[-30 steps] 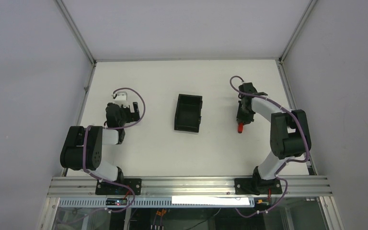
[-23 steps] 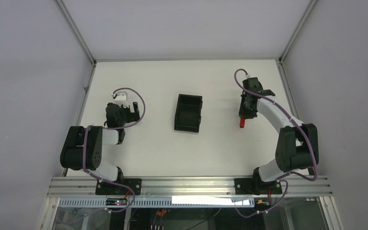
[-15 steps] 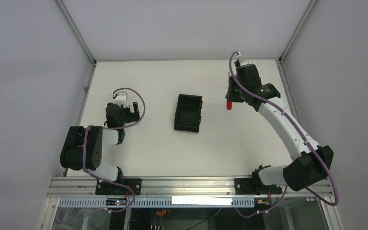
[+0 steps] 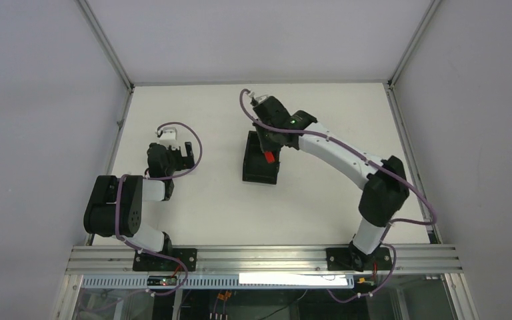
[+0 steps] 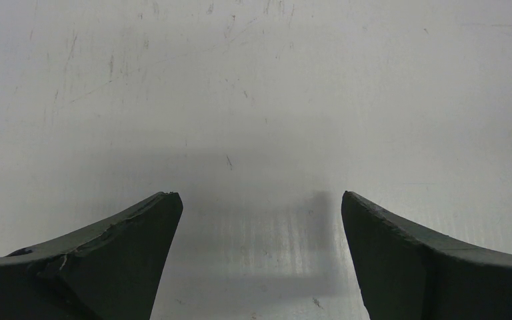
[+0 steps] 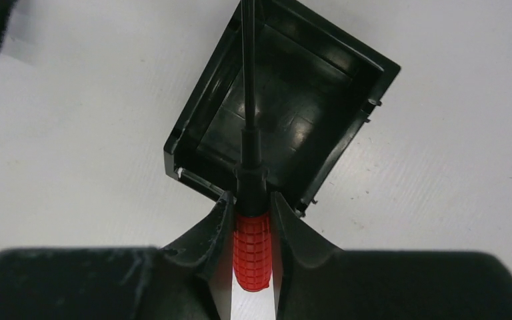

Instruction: Put the screwdriver in the bin

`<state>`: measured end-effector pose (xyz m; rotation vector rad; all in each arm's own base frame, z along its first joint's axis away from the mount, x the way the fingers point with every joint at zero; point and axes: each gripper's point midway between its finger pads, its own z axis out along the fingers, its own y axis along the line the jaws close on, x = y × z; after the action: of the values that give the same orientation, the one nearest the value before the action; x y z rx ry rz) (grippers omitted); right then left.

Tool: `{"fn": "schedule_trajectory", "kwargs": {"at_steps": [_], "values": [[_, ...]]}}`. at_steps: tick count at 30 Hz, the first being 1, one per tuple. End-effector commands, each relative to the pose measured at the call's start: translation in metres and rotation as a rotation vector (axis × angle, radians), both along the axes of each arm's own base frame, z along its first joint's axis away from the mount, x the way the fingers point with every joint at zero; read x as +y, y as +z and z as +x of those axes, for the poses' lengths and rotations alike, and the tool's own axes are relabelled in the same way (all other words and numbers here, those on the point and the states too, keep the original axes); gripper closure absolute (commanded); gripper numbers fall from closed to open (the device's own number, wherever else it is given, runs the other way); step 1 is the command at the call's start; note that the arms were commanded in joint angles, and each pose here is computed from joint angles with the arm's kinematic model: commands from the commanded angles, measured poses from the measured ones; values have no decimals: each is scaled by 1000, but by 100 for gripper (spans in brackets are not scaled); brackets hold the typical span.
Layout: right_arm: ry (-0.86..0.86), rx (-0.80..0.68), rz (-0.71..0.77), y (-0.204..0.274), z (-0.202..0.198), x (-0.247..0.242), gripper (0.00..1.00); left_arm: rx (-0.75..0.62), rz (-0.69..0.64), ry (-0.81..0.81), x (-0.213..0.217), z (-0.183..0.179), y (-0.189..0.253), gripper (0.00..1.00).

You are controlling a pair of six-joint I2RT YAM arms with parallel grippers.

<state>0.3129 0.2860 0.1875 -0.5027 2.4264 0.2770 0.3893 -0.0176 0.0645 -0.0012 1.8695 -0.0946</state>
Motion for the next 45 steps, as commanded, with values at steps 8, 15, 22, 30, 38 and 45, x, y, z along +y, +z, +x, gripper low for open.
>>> {"fn": "schedule_trajectory", "kwargs": {"at_steps": [8,15,22,30,38,45], "values": [[-19,30,-163,-60,21,8,88,-52,-13,0,1,3,15,1],[-15,39,-175,-73,20,7,69,-52,-13,0,1,3,15,1],[-11,25,-138,-61,19,11,52,-53,-13,0,1,3,15,1],[-47,-61,-75,-14,23,7,30,-51,-13,0,1,3,15,1],[-260,-132,-92,12,31,-72,1,-52,-13,0,1,3,15,1],[-539,-106,-2,-7,32,-199,1,-52,-13,1,1,3,15,1]]}}
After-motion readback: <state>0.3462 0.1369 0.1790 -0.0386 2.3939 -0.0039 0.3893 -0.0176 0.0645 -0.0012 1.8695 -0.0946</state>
